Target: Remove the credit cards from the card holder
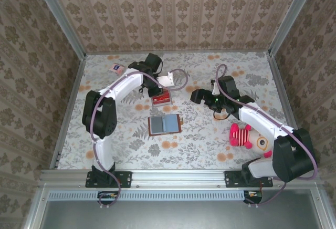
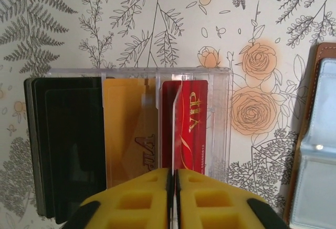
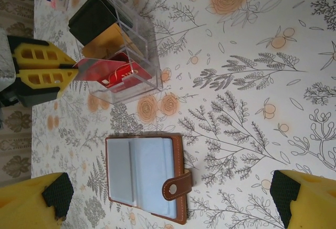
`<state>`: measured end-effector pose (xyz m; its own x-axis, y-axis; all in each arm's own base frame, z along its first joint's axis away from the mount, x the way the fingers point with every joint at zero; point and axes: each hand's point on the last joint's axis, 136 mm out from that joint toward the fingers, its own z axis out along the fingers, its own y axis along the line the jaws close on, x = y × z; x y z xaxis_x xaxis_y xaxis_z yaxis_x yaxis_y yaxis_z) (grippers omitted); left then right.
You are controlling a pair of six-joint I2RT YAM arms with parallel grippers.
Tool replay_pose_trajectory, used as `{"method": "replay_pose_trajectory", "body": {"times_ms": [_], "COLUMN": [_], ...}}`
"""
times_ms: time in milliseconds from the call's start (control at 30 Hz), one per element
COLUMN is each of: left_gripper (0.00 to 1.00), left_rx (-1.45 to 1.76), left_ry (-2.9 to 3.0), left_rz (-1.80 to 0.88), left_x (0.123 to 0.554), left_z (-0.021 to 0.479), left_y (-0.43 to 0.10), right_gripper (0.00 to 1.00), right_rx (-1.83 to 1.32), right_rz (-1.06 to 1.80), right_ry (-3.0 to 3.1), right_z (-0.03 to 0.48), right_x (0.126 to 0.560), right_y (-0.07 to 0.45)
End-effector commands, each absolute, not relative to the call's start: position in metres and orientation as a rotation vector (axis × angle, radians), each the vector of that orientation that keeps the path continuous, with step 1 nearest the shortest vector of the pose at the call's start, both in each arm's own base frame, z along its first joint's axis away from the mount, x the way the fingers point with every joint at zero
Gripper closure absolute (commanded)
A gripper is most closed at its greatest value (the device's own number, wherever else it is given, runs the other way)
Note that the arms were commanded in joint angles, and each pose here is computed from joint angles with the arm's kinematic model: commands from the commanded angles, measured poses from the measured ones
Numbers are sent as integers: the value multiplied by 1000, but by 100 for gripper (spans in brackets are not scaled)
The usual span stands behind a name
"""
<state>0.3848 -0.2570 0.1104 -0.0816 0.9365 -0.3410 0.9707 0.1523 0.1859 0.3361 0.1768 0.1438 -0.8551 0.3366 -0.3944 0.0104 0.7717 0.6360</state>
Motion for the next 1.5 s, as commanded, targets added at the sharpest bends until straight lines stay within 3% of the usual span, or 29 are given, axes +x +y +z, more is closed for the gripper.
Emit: {"method": "replay_pose_trajectory", "body": {"times_ms": [0,133,267,367,500,633,733,967,1100,1233,1367,1467], "left_gripper": [80,65,56,38,18,10,0,0,0,0,0,0], "left_rx": [1847,1785,1591,1300,854,449,309,45,-192,-359,-502,-506], "left_ry": [2051,2063,2071,2118,2210,2294,2288,2282,2272,2260,2270,2246], "left_rz": [-95,-51,-41,-2,97,29,46,34,33,34,-43,-64], "left_x": [388,397,411,427,436,425,407,369,349,332,320,315], "left_z": [109,117,143,171,197,205,206,201,194,189,181,179], "left_y": [-258,-257,-256,-240,-191,-127,-98,-52,-25,-1,12,16], "right_gripper": [0,0,2,6,14,26,28,32,34,28,15,12], "right_rx": [265,277,234,145,4,-159,-279,-374,-492,-540,-557,-612], "right_rz": [908,889,856,787,714,711,721,611,385,173,96,60], "right_ry": [2455,2450,2471,2489,2552,2620,2656,2786,2816,2819,2849,2855], "right_z": [149,148,149,153,150,140,129,85,65,53,38,28], "right_x": [331,330,328,324,318,306,295,291,292,298,299,300], "right_y": [178,175,180,194,230,281,317,358,355,341,335,334]}}
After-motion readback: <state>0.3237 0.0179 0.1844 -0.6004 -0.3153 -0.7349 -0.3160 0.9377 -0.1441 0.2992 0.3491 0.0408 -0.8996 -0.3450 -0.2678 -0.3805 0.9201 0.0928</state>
